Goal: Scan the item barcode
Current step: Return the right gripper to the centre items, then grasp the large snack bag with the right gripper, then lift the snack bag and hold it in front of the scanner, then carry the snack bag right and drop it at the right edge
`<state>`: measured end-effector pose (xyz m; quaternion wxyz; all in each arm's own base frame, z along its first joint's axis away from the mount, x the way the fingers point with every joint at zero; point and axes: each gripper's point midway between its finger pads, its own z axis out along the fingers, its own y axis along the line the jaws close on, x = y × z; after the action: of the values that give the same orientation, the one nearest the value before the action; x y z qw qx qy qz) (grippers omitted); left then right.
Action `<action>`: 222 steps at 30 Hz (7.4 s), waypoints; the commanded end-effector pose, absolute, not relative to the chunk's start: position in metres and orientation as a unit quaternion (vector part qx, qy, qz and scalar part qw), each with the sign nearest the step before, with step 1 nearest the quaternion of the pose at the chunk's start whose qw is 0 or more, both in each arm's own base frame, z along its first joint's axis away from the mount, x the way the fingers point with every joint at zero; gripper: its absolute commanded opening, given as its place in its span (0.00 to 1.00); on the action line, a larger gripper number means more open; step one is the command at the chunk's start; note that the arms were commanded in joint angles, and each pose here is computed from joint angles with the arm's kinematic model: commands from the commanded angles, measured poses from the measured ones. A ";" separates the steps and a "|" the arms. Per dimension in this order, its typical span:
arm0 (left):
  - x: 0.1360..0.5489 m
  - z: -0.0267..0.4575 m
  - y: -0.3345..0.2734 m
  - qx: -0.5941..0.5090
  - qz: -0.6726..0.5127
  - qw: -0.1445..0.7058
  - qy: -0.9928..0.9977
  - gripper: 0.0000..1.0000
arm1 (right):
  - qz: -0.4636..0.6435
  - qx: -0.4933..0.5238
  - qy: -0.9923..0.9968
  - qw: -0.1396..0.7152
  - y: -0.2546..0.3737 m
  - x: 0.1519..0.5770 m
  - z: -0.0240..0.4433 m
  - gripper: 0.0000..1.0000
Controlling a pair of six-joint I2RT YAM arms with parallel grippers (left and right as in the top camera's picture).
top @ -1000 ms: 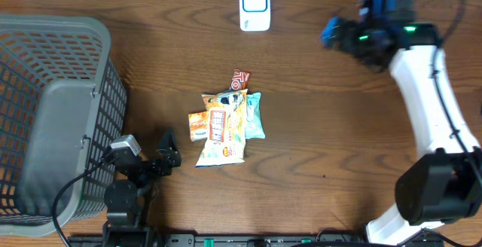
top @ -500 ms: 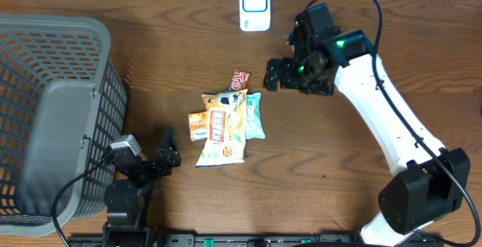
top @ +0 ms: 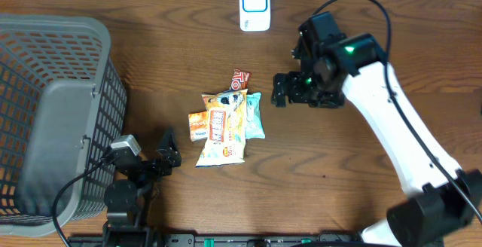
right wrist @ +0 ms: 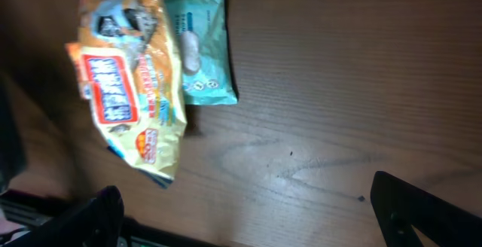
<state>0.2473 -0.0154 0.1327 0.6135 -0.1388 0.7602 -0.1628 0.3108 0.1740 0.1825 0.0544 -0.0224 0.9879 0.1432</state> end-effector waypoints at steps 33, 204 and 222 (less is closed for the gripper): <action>0.245 0.116 -0.016 -0.145 -0.164 0.593 0.775 0.98 | 0.130 0.064 0.972 0.186 0.122 0.195 0.182 0.99; 0.245 0.116 -0.016 -0.145 -0.164 0.593 0.775 0.98 | 0.337 0.294 0.855 0.264 0.117 0.510 0.189 0.01; 0.245 0.116 -0.016 -0.145 -0.164 0.593 0.775 0.98 | 0.292 0.268 0.776 0.491 0.214 0.630 0.204 0.02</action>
<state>0.2472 -0.0154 0.1327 0.6133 -0.1390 0.7603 -0.1629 0.6008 0.2097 0.1864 0.4428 0.2683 0.7977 0.3094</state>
